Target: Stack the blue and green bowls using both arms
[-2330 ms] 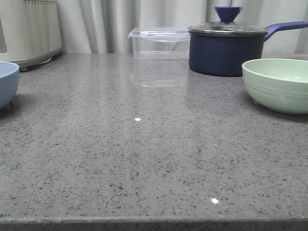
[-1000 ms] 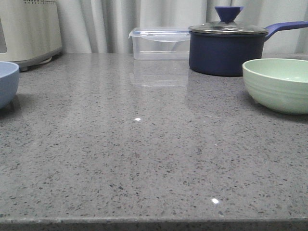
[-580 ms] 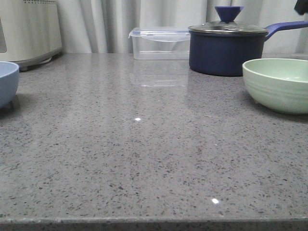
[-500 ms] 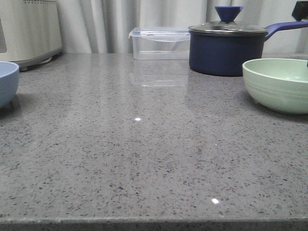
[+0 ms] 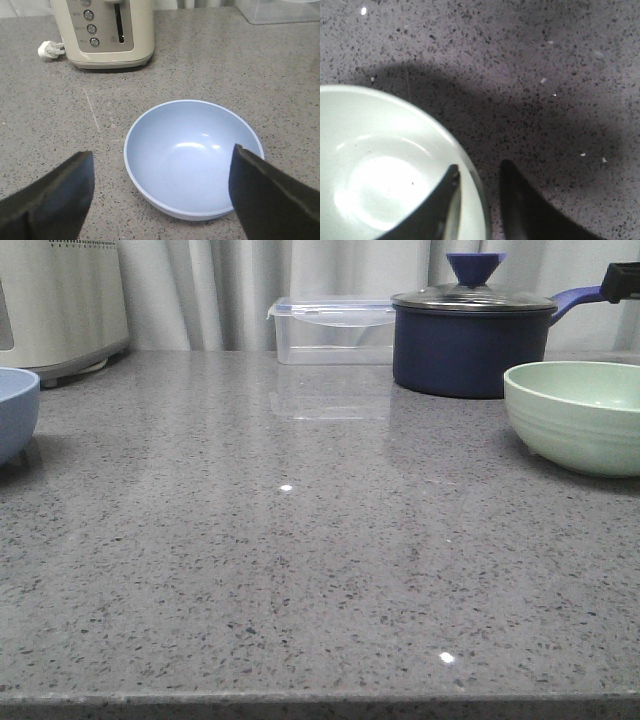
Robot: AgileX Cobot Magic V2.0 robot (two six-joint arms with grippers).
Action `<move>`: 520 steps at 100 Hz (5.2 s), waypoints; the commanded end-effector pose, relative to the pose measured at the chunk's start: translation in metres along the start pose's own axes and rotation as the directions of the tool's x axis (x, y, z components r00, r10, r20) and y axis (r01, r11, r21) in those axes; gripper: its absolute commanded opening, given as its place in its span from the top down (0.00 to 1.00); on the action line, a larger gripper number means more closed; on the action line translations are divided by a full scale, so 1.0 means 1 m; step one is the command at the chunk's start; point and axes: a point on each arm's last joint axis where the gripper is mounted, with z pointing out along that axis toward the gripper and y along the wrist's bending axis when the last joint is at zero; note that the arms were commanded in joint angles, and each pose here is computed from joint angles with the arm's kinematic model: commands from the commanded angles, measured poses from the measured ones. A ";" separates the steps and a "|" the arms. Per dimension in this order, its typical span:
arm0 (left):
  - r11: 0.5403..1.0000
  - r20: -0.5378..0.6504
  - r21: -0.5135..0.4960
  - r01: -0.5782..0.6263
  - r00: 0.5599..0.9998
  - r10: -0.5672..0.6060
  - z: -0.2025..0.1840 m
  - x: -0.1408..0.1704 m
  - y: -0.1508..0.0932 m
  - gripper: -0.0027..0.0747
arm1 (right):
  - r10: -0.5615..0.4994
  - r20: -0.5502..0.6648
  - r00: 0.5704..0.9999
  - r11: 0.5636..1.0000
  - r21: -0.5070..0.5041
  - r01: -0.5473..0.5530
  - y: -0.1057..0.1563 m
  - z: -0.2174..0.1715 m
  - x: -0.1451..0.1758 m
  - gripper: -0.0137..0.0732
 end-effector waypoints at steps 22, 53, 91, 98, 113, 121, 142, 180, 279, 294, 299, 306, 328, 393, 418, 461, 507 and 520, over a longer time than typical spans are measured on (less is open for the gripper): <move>1.000 0.096 -0.001 0.014 0.995 -0.014 -0.004 -0.017 0.000 0.26 | -0.010 0.083 0.996 1.000 -0.015 0.011 0.002 -0.019 -0.007 0.93; 1.000 0.096 -0.001 0.014 0.995 -0.014 -0.004 -0.017 0.000 0.26 | -0.053 0.106 0.993 0.996 -0.068 0.061 0.013 -0.030 -0.007 0.93; 1.000 0.096 -0.001 0.014 0.995 -0.014 -0.004 -0.017 0.000 0.26 | -0.225 0.212 0.951 0.927 -0.254 0.276 0.100 -0.049 -0.003 0.93; 1.000 0.096 -0.001 0.014 0.995 -0.014 -0.004 -0.017 0.000 0.26 | -0.264 0.207 0.942 0.910 -0.271 0.314 0.117 -0.046 -0.002 0.93; 1.000 0.094 -0.001 0.014 0.995 -0.014 -0.004 -0.017 0.000 0.26 | -0.312 0.203 0.928 0.881 -0.303 0.363 0.146 -0.039 -0.003 0.93; 1.000 0.094 -0.001 0.014 0.995 -0.014 -0.004 -0.017 0.000 0.26 | -0.327 0.195 0.925 0.870 -0.320 0.375 0.158 -0.037 -0.003 0.93; 1.000 0.094 -0.001 0.014 0.995 -0.014 -0.004 -0.017 0.000 0.26 | -0.355 0.190 0.916 0.853 -0.335 0.400 0.175 -0.027 -0.001 0.93; 1.000 0.084 0.000 0.014 0.996 -0.014 -0.004 -0.016 0.000 0.26 | -0.369 0.147 0.918 0.857 -0.330 0.397 0.178 -0.013 0.000 0.77; 1.000 0.084 0.000 0.014 0.996 -0.014 -0.004 -0.016 0.000 0.26 | -0.366 0.156 0.917 0.856 -0.331 0.398 0.177 -0.017 0.000 0.48; 1.000 0.084 0.000 0.014 0.996 -0.014 -0.004 -0.016 0.000 0.26 | -0.350 0.214 0.912 0.849 -0.339 0.406 0.173 -0.039 0.001 0.48; 1.000 0.082 0.000 0.014 0.997 -0.014 -0.004 -0.016 0.000 0.26 | -0.344 0.236 0.909 0.846 -0.341 0.409 0.170 -0.048 0.002 0.48; 1.000 0.082 0.000 0.014 0.997 -0.014 -0.004 -0.016 0.000 0.26 | -0.338 0.260 0.905 0.843 -0.344 0.413 0.165 -0.060 0.005 0.48; 1.000 0.082 0.000 0.014 0.997 -0.014 -0.004 -0.016 0.000 0.26 | -0.333 0.284 0.899 0.841 -0.342 0.419 0.149 -0.079 0.022 0.49; 1.000 0.082 0.000 0.014 0.997 -0.014 -0.004 -0.016 0.000 0.26 | -0.389 0.193 0.901 0.826 -0.359 0.434 0.148 -0.044 0.066 0.93; 1.000 0.082 0.000 0.014 0.997 -0.014 -0.004 -0.016 0.000 0.26 | -0.391 0.146 0.909 0.832 -0.366 0.416 0.154 -0.029 0.065 0.93; 1.000 0.082 0.000 0.014 0.997 -0.014 -0.004 -0.016 0.000 0.26 | -0.359 0.162 0.919 0.834 -0.386 0.394 0.159 -0.022 0.062 0.93; 0.995 -0.055 -0.042 0.096 0.994 -0.098 0.001 -0.047 0.003 0.27 | -0.363 0.151 0.919 0.835 -0.385 0.393 0.158 -0.022 0.063 0.93; 0.993 -0.164 -0.077 0.089 0.981 -0.100 0.020 -0.059 0.006 0.31 | -0.363 0.151 0.919 0.835 -0.385 0.393 0.158 -0.022 0.063 0.93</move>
